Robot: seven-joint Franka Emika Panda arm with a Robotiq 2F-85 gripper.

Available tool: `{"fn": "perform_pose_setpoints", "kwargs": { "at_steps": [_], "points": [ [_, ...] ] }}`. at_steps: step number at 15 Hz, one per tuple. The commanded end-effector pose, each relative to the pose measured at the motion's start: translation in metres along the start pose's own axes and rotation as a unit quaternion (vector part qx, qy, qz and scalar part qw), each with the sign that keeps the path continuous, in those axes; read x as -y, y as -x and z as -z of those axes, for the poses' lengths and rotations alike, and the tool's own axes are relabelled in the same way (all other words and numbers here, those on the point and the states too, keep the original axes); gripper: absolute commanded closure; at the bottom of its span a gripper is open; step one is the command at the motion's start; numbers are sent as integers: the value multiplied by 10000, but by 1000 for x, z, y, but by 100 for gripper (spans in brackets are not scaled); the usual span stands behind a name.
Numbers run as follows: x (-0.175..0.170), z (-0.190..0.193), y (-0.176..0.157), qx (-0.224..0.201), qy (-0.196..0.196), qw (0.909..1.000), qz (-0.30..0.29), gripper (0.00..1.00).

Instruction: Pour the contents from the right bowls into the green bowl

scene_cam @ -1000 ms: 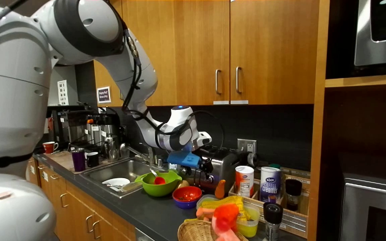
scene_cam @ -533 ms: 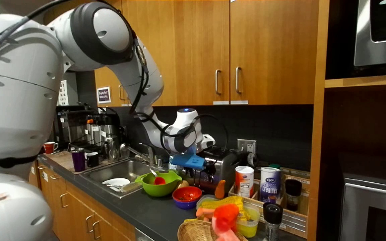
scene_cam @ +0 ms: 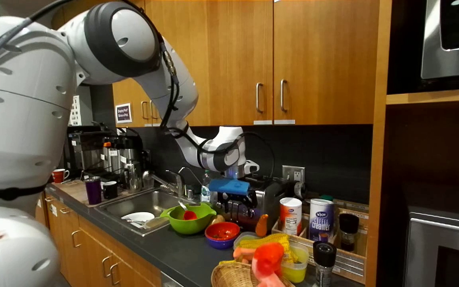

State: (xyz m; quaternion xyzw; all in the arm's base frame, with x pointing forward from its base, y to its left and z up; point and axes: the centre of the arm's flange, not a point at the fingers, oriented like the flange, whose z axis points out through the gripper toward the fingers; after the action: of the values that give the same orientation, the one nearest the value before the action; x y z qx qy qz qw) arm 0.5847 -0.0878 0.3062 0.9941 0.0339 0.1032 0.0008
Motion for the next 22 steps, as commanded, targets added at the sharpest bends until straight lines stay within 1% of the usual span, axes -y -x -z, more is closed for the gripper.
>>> {"fn": "perform_pose_setpoints", "kwargs": {
  "at_steps": [1, 10, 11, 15, 17, 22],
  "points": [
    [0, 1, -1, 46, -16, 10000, 28, 0],
    [0, 3, -3, 70, -26, 9999, 75, 0],
    [-1, 4, -4, 71, -91, 9999, 72, 0],
    [4, 3, 1, 343, -159, 9993, 30, 0],
    [8, -1, 5, 377, -210, 9991, 42, 0],
    [15, -16, 2, 196, -351, 9992, -35, 0]
  ]
}}
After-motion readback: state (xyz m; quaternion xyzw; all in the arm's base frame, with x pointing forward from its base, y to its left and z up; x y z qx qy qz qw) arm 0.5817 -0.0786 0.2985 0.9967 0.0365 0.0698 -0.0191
